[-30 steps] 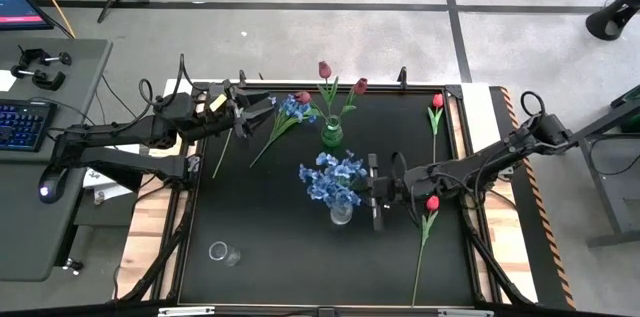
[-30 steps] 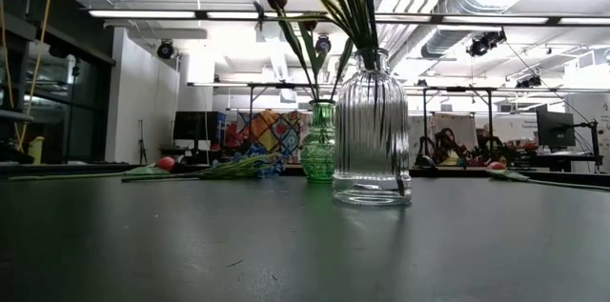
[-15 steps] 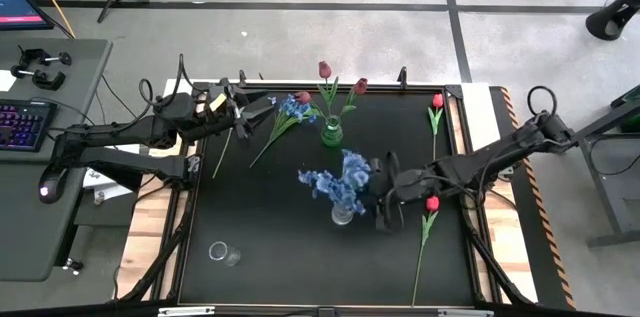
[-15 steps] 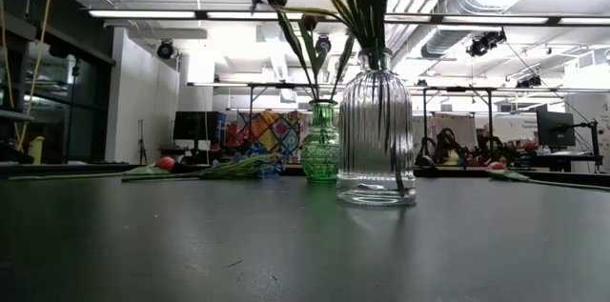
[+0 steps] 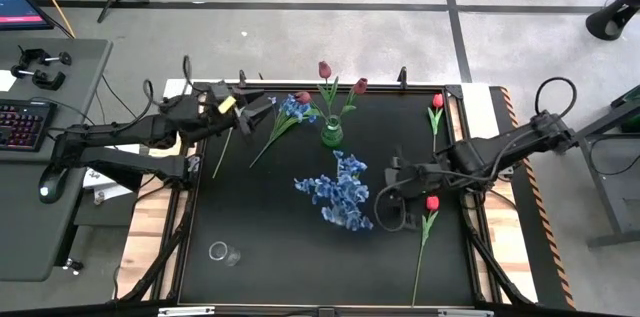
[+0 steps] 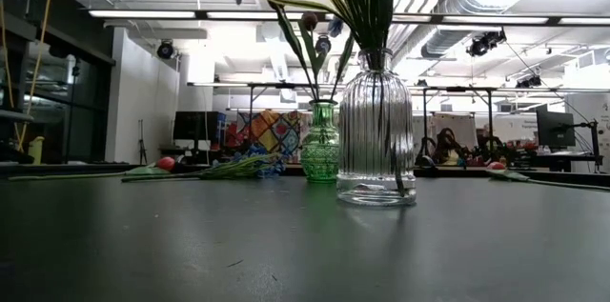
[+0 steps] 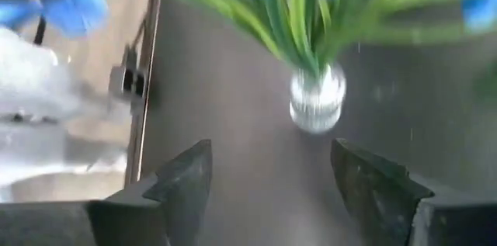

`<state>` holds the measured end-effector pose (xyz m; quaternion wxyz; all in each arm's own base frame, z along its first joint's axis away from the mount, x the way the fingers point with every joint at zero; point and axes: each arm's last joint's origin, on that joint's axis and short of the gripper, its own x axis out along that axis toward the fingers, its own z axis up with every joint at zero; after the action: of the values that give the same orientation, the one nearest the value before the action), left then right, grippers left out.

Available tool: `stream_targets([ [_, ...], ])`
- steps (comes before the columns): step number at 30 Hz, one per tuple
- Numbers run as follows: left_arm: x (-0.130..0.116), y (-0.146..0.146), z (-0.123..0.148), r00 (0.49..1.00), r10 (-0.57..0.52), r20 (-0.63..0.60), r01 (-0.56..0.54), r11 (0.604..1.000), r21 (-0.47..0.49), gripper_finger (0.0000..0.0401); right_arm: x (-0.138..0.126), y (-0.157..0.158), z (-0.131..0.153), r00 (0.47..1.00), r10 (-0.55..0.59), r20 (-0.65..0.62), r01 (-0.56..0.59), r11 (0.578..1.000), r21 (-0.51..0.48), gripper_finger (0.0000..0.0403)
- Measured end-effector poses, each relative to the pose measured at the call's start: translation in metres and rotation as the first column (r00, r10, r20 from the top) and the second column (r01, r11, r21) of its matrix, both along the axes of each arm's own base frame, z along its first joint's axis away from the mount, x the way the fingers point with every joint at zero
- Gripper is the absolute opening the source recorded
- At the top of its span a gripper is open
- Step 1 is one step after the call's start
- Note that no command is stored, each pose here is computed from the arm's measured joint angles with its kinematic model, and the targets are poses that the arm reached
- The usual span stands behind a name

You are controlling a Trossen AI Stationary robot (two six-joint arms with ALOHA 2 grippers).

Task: Sort flowers into vase by color
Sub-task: Put the blue flowers into the right transparent vase

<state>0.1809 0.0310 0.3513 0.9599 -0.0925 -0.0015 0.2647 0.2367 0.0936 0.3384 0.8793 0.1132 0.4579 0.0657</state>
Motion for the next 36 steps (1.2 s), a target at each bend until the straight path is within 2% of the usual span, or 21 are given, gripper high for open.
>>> stream_targets([
  [3,0.002,0.003,-0.016,0.995,0.04,-0.086,-0.052,0.989,-0.139,0.0234,-0.013,0.0,0.003,0.997,-0.013,-0.073,0.013,1.0,0.005,0.0252],
  [7,0.009,0.013,-0.039,0.974,0.041,-0.222,-0.115,0.938,-0.328,0.0227,-0.038,-0.004,0.013,0.991,-0.107,-0.076,0.107,0.994,0.006,0.0252],
  [9,0.014,0.024,-0.053,0.931,0.036,-0.363,-0.191,0.895,-0.402,0.0219,-0.052,-0.009,0.017,0.979,-0.197,-0.051,0.196,0.98,-0.01,0.0252],
  [12,0.024,0.045,-0.078,0.839,-0.036,-0.543,-0.285,0.821,-0.494,0.0204,-0.07,-0.019,0.026,0.939,-0.343,0.033,0.344,0.939,-0.023,0.0252],
  [13,0.029,0.053,-0.086,0.809,-0.065,-0.584,-0.3,0.809,-0.506,0.02,-0.075,-0.022,0.029,0.92,-0.385,0.068,0.387,0.922,-0.023,0.0252],
  [18,0.054,0.09,-0.126,0.65,-0.135,-0.748,-0.37,0.803,-0.467,0.0188,-0.084,-0.031,0.037,0.84,-0.512,0.18,0.522,0.853,-0.011,0.0252],
  [22,0.065,0.114,-0.159,0.525,-0.184,-0.831,-0.416,0.796,-0.44,0.0186,-0.081,-0.03,0.036,0.831,-0.526,0.183,0.536,0.844,-0.005,0.0252],
  [24,0.069,0.122,-0.172,0.48,-0.208,-0.852,-0.428,0.792,-0.434,0.0186,-0.077,-0.028,0.035,0.831,-0.525,0.182,0.535,0.845,-0.007,0.0252],
  [33,0.08,0.141,-0.204,0.409,-0.264,-0.873,-0.447,0.777,-0.444,0.0186,-0.056,-0.017,0.021,0.847,-0.513,0.139,0.525,0.849,-0.063,0.0252],
  [36,0.082,0.142,-0.211,0.415,-0.296,-0.86,-0.44,0.763,-0.475,0.0186,-0.05,-0.014,0.016,0.865,-0.49,0.11,0.499,0.862,-0.085,0.0252],
])
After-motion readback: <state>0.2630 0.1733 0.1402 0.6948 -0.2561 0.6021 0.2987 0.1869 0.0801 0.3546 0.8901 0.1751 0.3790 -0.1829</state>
